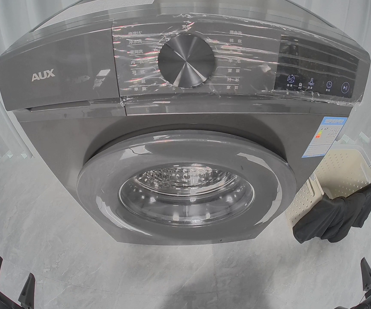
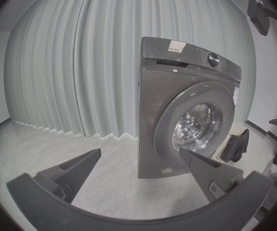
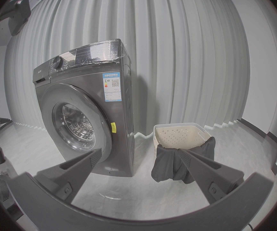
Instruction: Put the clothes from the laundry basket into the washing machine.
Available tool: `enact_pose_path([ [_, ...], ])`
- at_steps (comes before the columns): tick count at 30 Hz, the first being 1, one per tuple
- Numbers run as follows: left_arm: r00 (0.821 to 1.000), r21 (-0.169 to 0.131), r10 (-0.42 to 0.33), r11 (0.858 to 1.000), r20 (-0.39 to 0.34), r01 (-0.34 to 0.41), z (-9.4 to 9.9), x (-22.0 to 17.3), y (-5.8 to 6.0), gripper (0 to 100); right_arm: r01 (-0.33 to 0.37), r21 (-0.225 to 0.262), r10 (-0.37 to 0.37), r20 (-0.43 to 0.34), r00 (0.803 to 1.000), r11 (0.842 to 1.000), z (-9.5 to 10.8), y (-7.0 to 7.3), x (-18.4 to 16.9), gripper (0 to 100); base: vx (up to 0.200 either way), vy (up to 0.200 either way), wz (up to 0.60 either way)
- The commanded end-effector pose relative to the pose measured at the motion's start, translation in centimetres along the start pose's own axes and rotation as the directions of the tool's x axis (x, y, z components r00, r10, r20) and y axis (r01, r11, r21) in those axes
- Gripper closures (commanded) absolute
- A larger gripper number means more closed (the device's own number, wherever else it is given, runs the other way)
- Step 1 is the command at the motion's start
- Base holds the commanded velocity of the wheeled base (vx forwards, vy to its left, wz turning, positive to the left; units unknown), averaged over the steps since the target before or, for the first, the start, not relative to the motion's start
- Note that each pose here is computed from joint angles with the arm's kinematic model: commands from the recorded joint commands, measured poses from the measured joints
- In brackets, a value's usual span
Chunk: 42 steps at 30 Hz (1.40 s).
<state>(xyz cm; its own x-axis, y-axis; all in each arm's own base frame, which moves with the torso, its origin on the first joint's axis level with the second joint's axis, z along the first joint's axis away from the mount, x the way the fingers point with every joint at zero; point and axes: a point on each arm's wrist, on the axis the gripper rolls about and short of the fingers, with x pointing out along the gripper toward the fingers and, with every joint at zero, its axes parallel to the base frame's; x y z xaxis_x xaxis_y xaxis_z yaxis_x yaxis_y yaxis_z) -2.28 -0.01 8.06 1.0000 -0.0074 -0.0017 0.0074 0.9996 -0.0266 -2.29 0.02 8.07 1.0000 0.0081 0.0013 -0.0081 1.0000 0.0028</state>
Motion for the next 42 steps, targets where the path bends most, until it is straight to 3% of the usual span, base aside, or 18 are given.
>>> enact_pose_path([
  [1,1.0,-0.001,0.0,1.0,0.002,0.0,-0.5,0.0,0.0,0,0.0,0.0,0.0,0.0,1.0,1.0,-0.5,0.0,0.0,0,0.2,0.0,0.0],
  [17,1.0,0.001,0.001,1.0,0.002,-0.001,-0.5,0.0,0.0,0,0.014,0.01,-0.014,0.003,1.0,1.0,-0.5,0.0,0.0,0,0.013,0.0,0.0],
  [19,1.0,0.001,0.001,1.0,0.002,-0.001,-0.5,0.0,0.0,0,0.006,0.006,-0.006,0.048,0.999,1.0,0.3,0.0,-0.1,0,0.0,0.0,0.0],
  [20,1.0,0.001,0.0,1.0,0.002,0.0,-0.5,0.0,0.0,0,0.01,0.009,-0.012,0.194,0.981,1.0,3.6,0.0,-1.2,0,0.0,0.0,0.0],
  [21,1.0,0.002,-0.002,1.0,0.002,0.002,-0.5,0.0,0.0,0,0.005,0.011,-0.007,0.239,0.971,1.0,5.2,0.0,-1.8,0,0.0,0.0,0.0],
  [23,1.0,0.004,0.0,1.0,0.002,0.0,-0.5,0.0,0.0,0,-0.011,0.007,0.01,0.201,0.979,1.0,7.4,0.1,-1.7,0,0.0,0.0,0.0],
  [26,1.0,0.004,-0.002,1.0,0.002,0.002,-0.5,0.0,0.0,0,-0.143,-0.013,0.143,0.099,0.985,0.99,8.0,0.2,-0.3,0,0.0,0.0,0.0],
  [27,1.0,0.004,-0.002,1.0,0.002,0.002,-0.5,0.0,0.0,0,-0.143,-0.013,0.143,0.099,0.985,0.99,8.0,0.2,-0.3,0,0.0,0.0,0.0],
  [28,1.0,0.005,-0.002,1.0,0.002,0.002,-0.5,0.0,0.0,0,-0.262,-0.031,0.262,0.003,0.965,0.965,7.6,0.5,1.0,0,0.0,0.0,0.0],
  [29,1.0,0.005,-0.002,1.0,0.002,0.002,-0.5,0.0,0.0,0,-0.262,-0.031,0.262,0.003,0.965,0.965,7.6,0.5,1.0,0,0.0,0.0,0.0],
  [30,1.0,0.005,0.0,1.0,0.002,0.0,-0.5,0.0,0.0,0,-0.325,-0.022,0.323,-0.05,0.945,0.946,7.4,0.7,1.8,0,0.0,0.0,0.0],
  [34,1.0,0.007,-0.002,1.0,0.002,0.002,-0.5,0.0,0.0,0,-0.451,0.031,0.45,-0.149,0.881,0.892,7.7,1.0,3.6,0,0.0,0.0,0.0],
  [35,1.0,0.007,-0.002,1.0,0.002,0.002,-0.5,0.0,0.0,0,-0.455,0.033,0.454,-0.15,0.878,0.89,7.8,1.0,3.6,0,0.0,0.0,0.0],
  [36,1.0,0.007,-0.002,1.0,0.002,0.002,-0.5,0.0,0.0,0,-0.502,0.053,0.504,-0.168,0.847,0.863,8.0,1.1,4.6,0,0.0,0.0,0.0],
  [37,1.0,0.007,-0.002,1.0,0.002,0.002,-0.5,0.0,0.0,0,-0.502,0.053,0.504,-0.168,0.847,0.863,8.0,1.1,4.6,0,0.0,0.0,0.0],
  [38,1.0,0.007,-0.002,1.0,0.002,0.002,-0.5,0.0,0.0,0,-0.556,0.068,0.559,-0.173,0.811,0.828,8.3,1.3,5.5,0,0.0,0.0,0.0],
  [41,1.0,0.008,-0.003,1.0,0.002,0.003,-0.5,0.0,0.0,0,-0.578,0.084,0.582,-0.202,0.788,0.812,8.8,1.6,7.8,0,0.0,0.0,0.0],
  [42,1.0,0.008,-0.003,1.0,0.002,0.003,-0.5,0.0,0.0,0,-0.561,0.086,0.565,-0.216,0.796,0.823,8.9,1.6,8.9,0,0.0,0.0,0.0],
])
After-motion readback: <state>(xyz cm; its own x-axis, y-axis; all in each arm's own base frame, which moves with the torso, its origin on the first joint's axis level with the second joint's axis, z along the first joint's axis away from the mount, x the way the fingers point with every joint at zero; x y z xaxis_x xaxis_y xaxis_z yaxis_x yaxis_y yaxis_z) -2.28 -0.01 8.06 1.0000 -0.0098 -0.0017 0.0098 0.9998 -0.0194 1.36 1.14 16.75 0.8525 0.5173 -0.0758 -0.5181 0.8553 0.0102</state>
